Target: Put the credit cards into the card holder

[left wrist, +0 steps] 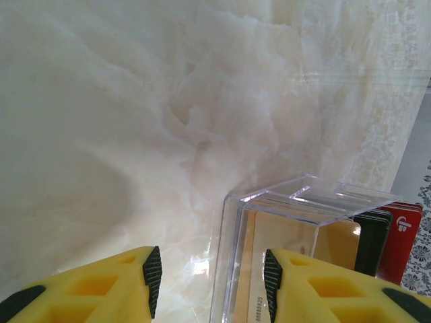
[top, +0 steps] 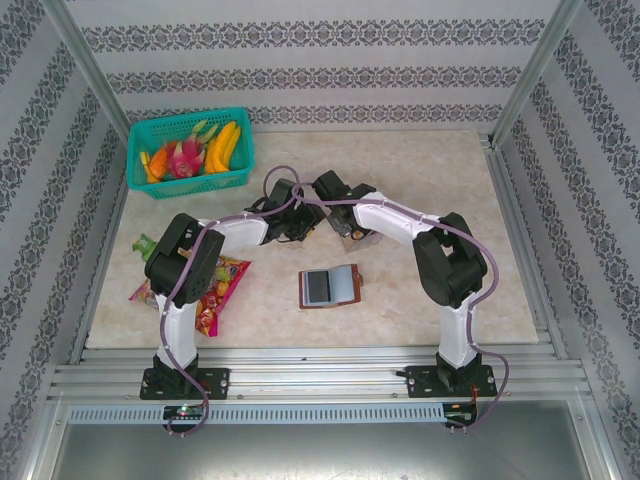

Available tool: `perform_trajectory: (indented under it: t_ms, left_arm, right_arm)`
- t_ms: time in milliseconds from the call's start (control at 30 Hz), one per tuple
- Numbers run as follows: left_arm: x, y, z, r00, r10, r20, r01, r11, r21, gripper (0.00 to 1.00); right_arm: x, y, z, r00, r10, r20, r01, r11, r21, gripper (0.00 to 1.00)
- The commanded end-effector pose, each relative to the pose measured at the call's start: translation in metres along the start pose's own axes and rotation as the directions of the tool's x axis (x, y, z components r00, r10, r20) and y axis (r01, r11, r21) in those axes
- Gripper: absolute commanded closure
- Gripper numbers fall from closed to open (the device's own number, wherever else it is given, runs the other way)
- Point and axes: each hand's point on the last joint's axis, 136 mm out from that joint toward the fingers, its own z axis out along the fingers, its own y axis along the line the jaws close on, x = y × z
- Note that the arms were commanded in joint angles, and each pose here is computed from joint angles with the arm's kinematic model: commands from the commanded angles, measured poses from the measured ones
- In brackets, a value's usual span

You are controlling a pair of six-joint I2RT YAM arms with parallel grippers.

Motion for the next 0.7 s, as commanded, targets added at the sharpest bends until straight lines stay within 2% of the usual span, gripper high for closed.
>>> perform_trajectory:
  t_ms: [0, 67, 300, 367, 433, 667]
  left_arm:
    - [-0.003, -0.008, -0.008, 1.0, -0.003, 0.008, 0.003, 1.0, 0.025, 0.53]
    - [-0.003, -0.008, -0.008, 1.0, -0.002, 0.008, 0.002, 1.0, 0.025, 0.53]
    - [-0.003, -0.007, -0.008, 1.0, -0.003, 0.004, 0.003, 1.0, 0.022, 0.53]
    - [-0.002, -0.007, -0.008, 1.0, -0.003, 0.004, 0.003, 1.0, 0.022, 0.53]
    - [-0.003, -0.008, -0.008, 1.0, -0.002, 0.004, 0.002, 1.0, 0.025, 0.53]
    - [-0.003, -0.009, -0.005, 1.0, -0.003, 0.002, 0.003, 1.0, 0.029, 0.52]
  right_arm:
    - [-0.007, -0.009, -0.019, 0.999, -0.004, 0.035, 0.003, 0.999, 0.034, 0.85]
    - [-0.007, -0.008, -0.019, 0.999, -0.001, 0.035, 0.0, 1.0, 0.024, 0.91]
    - [-0.007, -0.004, -0.021, 0.999, 0.019, 0.035, -0.018, 1.0, -0.019, 0.95]
    - [-0.007, -0.003, -0.021, 0.999, 0.033, 0.034, -0.032, 0.999, -0.039, 0.87]
    - [-0.006, -0.002, -0.019, 0.999, 0.04, 0.029, -0.039, 0.998, -0.046, 0.73]
    - [-0.003, 0.004, -0.006, 1.0, 0.025, -0.004, -0.025, 0.998, -0.063, 0.69]
